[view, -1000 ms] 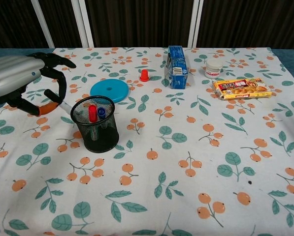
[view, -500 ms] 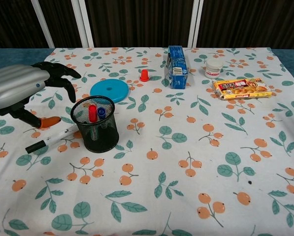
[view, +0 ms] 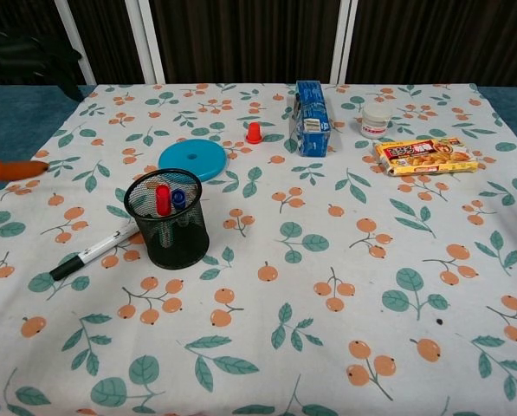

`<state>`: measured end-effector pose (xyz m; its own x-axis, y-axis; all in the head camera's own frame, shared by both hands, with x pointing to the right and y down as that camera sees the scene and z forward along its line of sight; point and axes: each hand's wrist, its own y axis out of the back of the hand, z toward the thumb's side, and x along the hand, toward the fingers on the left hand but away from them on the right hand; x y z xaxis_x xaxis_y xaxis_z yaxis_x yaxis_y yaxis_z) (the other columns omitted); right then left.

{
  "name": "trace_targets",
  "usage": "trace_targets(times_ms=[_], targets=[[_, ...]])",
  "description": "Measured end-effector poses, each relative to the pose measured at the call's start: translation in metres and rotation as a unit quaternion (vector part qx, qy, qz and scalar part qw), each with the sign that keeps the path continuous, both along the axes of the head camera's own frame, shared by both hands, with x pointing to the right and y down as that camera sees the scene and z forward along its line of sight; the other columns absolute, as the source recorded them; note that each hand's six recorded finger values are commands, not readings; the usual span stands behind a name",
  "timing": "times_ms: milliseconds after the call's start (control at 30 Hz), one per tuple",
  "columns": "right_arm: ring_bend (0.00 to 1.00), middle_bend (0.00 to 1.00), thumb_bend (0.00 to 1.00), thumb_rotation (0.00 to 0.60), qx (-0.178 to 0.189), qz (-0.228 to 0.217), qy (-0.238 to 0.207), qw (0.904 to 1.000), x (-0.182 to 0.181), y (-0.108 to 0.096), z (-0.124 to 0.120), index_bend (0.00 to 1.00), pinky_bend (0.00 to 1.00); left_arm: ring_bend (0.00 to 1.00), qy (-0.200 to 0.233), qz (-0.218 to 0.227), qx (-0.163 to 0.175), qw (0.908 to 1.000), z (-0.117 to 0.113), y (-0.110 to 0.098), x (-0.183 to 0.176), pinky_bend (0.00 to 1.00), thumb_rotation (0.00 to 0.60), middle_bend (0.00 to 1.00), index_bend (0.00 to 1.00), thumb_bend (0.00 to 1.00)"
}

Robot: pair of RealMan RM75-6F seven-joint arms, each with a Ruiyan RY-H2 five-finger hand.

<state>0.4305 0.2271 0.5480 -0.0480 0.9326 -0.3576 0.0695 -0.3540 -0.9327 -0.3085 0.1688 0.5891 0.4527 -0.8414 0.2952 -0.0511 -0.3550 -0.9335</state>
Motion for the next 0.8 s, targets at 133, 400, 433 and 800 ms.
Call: trace_targets(times_ms=[133, 400, 433, 800], targets=[[0.07, 0.02, 0.10, 0.600, 0.000, 0.001, 0.001, 1.0000, 0.000, 0.000, 0.000, 0.10, 0.19, 0.00, -0.022, -0.055, 0.010, 0.9982, -0.019, 0.006, -0.041, 0.00, 0.600, 0.05, 0.24, 0.21], [0.07, 0.02, 0.10, 0.600, 0.002, -0.001, 0.002, 1.0000, -0.001, -0.001, 0.000, 0.10, 0.19, 0.00, -0.042, -0.162, -0.024, 0.9857, -0.031, 0.032, -0.114, 0.00, 0.600, 0.04, 0.19, 0.21], [0.07, 0.02, 0.10, 0.600, 0.001, -0.001, 0.002, 1.0000, -0.001, 0.000, 0.001, 0.10, 0.19, 0.00, -0.041, -0.169, -0.025, 0.9844, -0.031, 0.034, -0.119, 0.00, 0.600, 0.03, 0.19, 0.21], [0.07, 0.02, 0.10, 0.600, 0.000, -0.001, 0.003, 1.0000, -0.001, 0.000, 0.001, 0.10, 0.19, 0.00, -0.036, -0.222, -0.033, 0.9738, -0.026, 0.039, -0.156, 0.00, 0.600, 0.01, 0.13, 0.21]])
